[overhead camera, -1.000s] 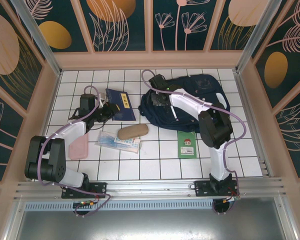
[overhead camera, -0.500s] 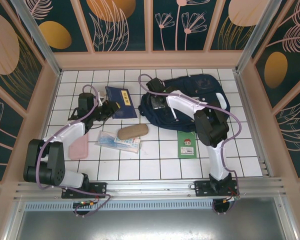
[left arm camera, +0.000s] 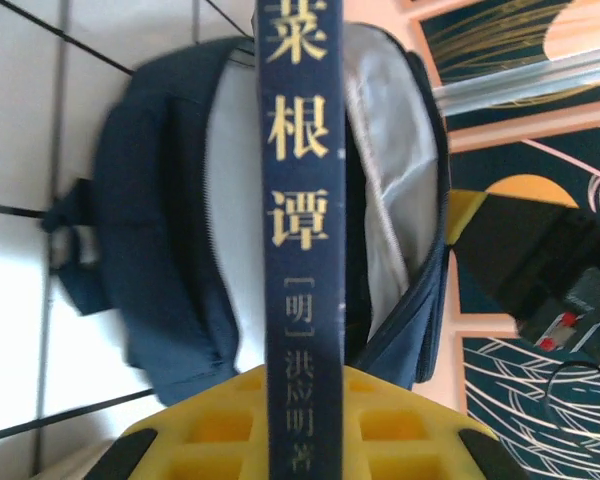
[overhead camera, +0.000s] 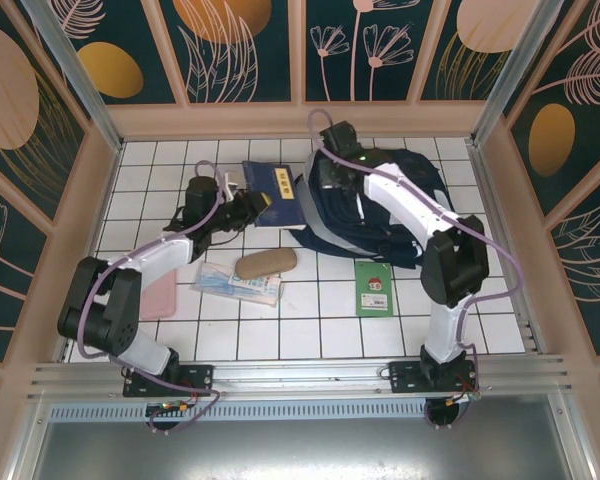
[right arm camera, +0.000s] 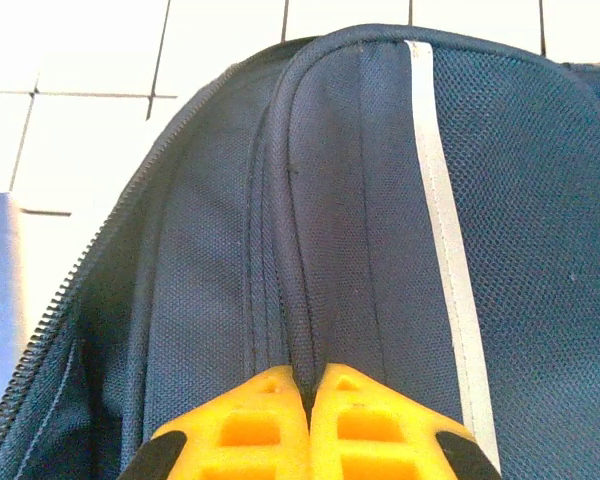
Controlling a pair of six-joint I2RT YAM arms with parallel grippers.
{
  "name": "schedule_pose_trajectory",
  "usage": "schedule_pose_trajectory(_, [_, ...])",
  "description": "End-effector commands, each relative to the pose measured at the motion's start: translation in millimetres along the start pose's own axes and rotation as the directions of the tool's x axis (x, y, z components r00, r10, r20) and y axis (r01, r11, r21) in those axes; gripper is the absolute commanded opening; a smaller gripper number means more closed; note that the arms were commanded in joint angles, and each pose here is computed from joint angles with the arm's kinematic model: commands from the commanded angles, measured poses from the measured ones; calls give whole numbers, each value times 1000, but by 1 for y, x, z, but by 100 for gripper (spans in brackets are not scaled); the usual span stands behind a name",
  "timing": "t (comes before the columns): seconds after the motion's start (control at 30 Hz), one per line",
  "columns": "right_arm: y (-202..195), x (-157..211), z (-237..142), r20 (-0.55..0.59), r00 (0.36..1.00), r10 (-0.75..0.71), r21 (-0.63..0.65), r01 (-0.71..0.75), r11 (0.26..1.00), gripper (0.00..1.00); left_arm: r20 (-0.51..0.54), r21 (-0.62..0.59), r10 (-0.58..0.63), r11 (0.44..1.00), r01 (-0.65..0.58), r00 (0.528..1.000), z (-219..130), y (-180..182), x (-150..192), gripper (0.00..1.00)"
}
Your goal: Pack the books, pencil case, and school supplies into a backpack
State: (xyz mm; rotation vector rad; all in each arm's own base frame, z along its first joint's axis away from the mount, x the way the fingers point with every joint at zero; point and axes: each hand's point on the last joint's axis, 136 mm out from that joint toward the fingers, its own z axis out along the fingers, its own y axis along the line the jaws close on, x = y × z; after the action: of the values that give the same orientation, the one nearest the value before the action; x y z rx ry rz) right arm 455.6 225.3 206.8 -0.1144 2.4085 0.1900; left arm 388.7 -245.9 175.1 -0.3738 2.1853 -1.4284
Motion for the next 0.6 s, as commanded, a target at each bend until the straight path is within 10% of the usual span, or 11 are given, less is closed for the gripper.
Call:
schedule_pose_trajectory(0.0, [6,-48,-52,112,989,99,-158,-81,984,0,56,116,24,993,-30,998,21,-43,-14,0])
schedule_pose_trajectory(0.57, [-37,-82,-117,129,928,350,-442,-263,858,0,-81,181,21,983,-6,997,167,-88,44,0])
